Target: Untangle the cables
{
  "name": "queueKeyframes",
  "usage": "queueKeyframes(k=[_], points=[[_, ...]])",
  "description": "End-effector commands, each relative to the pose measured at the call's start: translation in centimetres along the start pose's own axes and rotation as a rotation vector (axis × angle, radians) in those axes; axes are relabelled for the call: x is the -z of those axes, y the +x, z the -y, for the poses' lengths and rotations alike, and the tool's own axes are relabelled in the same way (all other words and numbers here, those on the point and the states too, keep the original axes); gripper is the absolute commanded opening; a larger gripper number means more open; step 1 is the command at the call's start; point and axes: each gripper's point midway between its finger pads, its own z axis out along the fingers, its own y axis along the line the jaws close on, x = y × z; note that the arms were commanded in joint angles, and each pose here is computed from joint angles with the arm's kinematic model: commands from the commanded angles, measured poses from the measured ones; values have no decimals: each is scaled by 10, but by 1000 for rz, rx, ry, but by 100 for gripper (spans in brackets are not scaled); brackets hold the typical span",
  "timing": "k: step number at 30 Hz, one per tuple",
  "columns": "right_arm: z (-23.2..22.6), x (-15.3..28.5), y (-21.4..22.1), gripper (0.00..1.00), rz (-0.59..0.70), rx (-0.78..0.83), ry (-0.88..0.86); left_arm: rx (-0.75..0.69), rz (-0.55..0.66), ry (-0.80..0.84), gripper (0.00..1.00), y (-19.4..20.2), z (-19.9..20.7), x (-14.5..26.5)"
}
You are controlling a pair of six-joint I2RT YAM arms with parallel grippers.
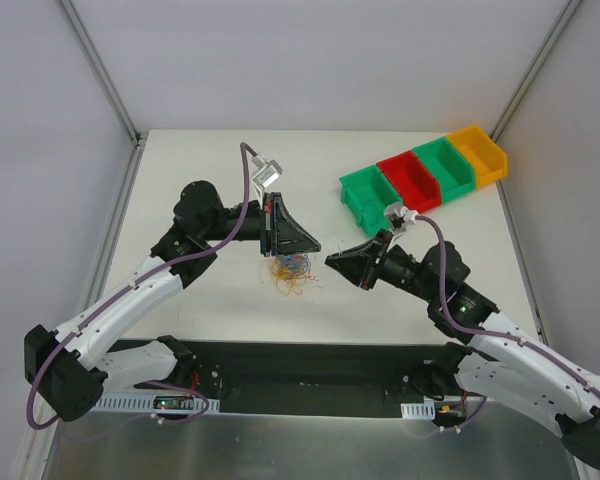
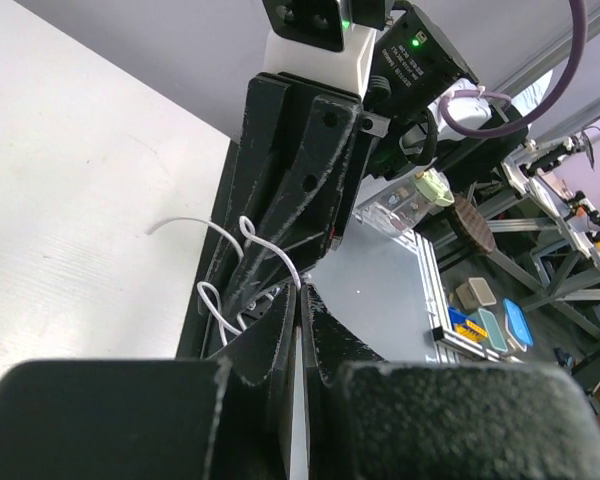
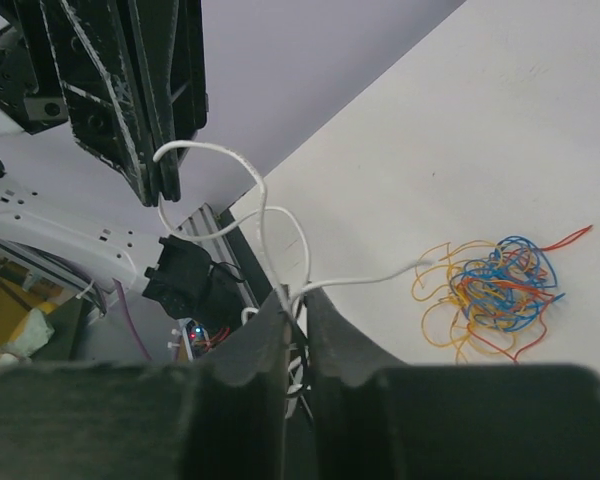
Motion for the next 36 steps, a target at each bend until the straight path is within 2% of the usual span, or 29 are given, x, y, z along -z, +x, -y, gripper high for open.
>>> queueKeyframes(k=[1, 2, 8, 9, 11, 14, 15, 19, 23, 30, 33, 36], points=[[-7, -1, -22, 7, 71, 4, -7, -60, 9, 74, 0, -5, 17, -2], [-7, -2, -24, 0, 71, 4, -1, -61, 11, 78, 0, -5, 17, -2], [6, -2, -30, 0, 70, 25, 85, -93, 22, 40, 1, -9, 11, -3], [9, -1, -32, 0, 75, 30, 103, -96, 23, 22, 4, -9, 9, -2], [18, 2, -35, 0, 83, 37, 158, -106, 36, -50, 23, -10, -3, -1], [37, 10, -40, 0, 88, 52, 287, -112, 101, -283, 65, -11, -40, 14], [50, 15, -46, 0, 110, 61, 365, -126, 129, -357, 75, -11, -53, 21], [92, 38, -58, 0, 121, 85, 617, -152, 268, -670, 96, -9, -102, 63], [141, 66, -83, 0, 200, 53, 869, -150, 338, -826, 99, 12, -137, 91], [214, 84, -136, 0, 427, -60, 1134, -167, 355, -888, 99, 66, -175, 114], [232, 73, -163, 0, 494, -55, 1165, -159, 374, -906, 99, 84, -183, 124], [245, 61, -189, 0, 499, -4, 1181, -128, 425, -884, 99, 98, -183, 130]])
